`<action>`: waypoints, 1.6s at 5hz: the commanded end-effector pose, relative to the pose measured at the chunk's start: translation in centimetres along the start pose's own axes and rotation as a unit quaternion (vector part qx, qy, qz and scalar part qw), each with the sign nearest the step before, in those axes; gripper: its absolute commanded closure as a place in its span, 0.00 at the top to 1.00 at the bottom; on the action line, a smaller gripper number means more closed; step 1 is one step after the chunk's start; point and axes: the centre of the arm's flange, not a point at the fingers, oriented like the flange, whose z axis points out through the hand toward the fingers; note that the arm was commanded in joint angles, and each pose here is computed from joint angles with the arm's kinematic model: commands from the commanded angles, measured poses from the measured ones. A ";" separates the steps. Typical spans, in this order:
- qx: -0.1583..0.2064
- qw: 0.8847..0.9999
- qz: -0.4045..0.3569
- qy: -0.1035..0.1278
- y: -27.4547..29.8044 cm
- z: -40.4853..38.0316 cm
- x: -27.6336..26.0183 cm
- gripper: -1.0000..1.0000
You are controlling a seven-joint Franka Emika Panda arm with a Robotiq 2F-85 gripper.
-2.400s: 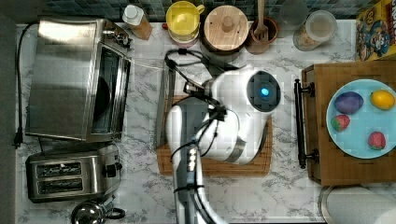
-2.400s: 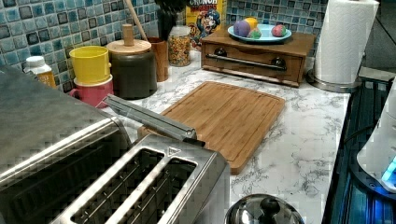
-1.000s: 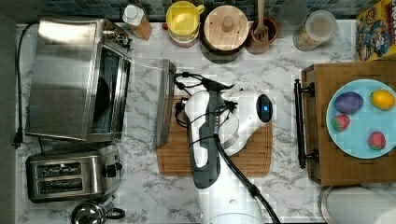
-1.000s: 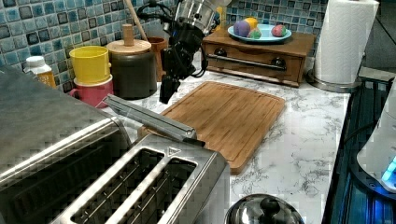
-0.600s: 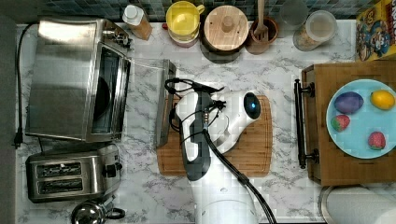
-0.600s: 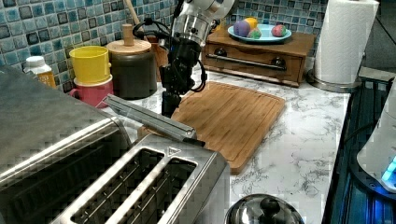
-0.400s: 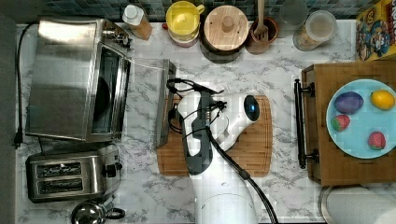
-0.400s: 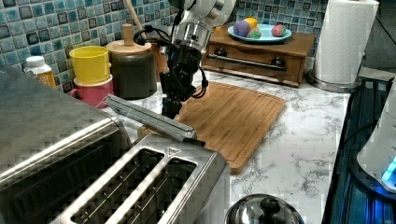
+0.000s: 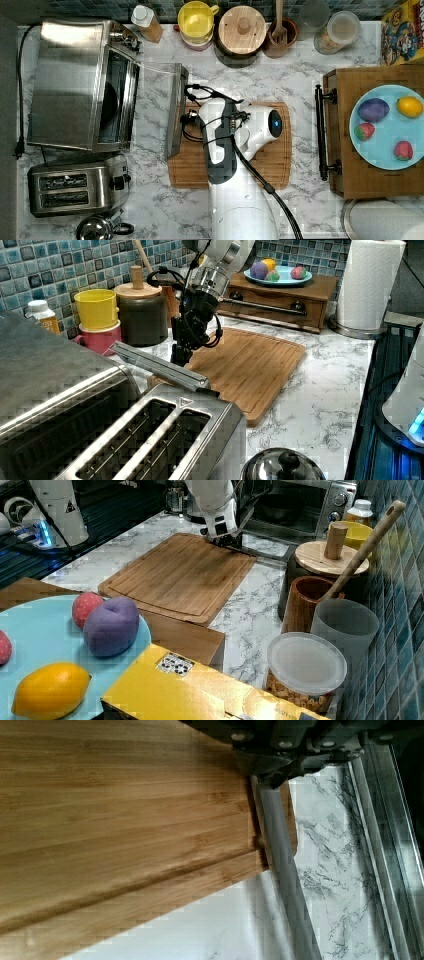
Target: Close the oven.
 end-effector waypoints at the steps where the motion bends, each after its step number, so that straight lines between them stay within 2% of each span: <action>1: 0.063 0.990 -0.123 0.042 -11.0 -2.0 -1.0 0.00; 2: 0.079 0.986 -0.132 0.061 -12.3 -3.0 -1.3 0.00; 3: 0.083 0.984 -0.149 0.047 -13.8 -2.1 -1.7 0.00; 4: 0.056 0.987 -0.153 0.011 -15.2 0.8 -1.2 0.00; 5: 0.034 0.989 -0.139 -0.046 -14.8 5.1 -0.5 0.00; 7: 0.065 0.987 -0.143 -0.034 -15.3 4.1 -1.2 0.00; 8: 0.076 0.986 -0.147 -0.018 -18.4 2.1 -2.1 0.00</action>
